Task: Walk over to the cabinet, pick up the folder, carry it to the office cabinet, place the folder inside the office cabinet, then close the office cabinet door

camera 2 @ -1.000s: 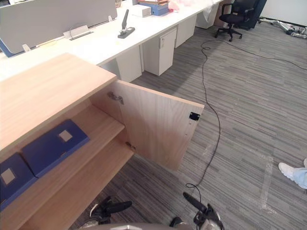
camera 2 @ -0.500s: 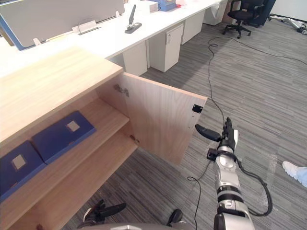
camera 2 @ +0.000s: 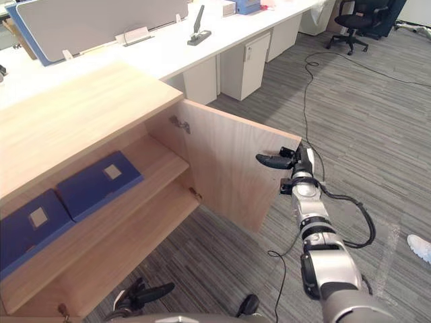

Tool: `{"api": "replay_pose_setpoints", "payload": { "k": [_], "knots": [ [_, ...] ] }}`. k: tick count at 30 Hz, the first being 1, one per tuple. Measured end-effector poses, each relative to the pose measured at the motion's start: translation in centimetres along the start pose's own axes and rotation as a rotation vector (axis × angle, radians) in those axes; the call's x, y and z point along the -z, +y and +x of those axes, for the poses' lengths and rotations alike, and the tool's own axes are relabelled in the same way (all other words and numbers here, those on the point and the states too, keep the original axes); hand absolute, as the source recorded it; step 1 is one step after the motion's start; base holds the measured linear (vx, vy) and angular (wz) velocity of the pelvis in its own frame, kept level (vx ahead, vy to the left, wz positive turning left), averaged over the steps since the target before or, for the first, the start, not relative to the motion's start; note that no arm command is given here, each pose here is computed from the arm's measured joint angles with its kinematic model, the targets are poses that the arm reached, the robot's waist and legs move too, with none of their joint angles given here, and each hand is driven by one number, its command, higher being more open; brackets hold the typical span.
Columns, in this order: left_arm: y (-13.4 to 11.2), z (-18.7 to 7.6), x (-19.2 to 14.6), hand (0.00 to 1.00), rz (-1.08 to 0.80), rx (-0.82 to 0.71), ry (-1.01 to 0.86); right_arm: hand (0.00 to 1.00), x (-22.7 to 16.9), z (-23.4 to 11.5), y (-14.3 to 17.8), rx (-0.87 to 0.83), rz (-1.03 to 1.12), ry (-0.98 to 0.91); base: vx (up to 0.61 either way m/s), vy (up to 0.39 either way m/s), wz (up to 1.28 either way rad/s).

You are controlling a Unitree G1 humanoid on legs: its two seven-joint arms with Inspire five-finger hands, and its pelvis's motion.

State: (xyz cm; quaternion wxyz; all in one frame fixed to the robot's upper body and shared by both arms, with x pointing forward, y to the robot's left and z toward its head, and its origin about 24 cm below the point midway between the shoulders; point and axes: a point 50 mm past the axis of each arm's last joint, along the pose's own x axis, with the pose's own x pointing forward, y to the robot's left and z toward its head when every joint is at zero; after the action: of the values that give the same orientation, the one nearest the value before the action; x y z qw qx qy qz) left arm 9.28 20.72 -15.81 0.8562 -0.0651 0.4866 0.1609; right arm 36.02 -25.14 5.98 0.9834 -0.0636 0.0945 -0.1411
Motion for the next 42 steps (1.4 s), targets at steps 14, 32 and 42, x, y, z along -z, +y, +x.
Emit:
{"api": "replay_pose_setpoints", "payload": {
  "k": [14,32,42],
  "knots": [
    [2.3,-1.0,2.6,1.0,0.005,-0.054,0.067,1.0,-4.4,1.2,-1.4,-0.153,-0.431,-0.074,-0.05,-0.001,-0.01],
    [2.5,-0.9,2.3,1.0,0.016,-0.013,0.062,1.0,3.6,-5.8,7.1,-1.039,-0.917,0.066,-0.03,-0.001,0.03],
    [4.0,-1.2,2.9,1.0,-0.112,-0.126,0.074,1.0,-1.1,-14.3,17.1,-1.376,-0.583,-0.382,-0.03,0.013,-0.04]
  ]
}}
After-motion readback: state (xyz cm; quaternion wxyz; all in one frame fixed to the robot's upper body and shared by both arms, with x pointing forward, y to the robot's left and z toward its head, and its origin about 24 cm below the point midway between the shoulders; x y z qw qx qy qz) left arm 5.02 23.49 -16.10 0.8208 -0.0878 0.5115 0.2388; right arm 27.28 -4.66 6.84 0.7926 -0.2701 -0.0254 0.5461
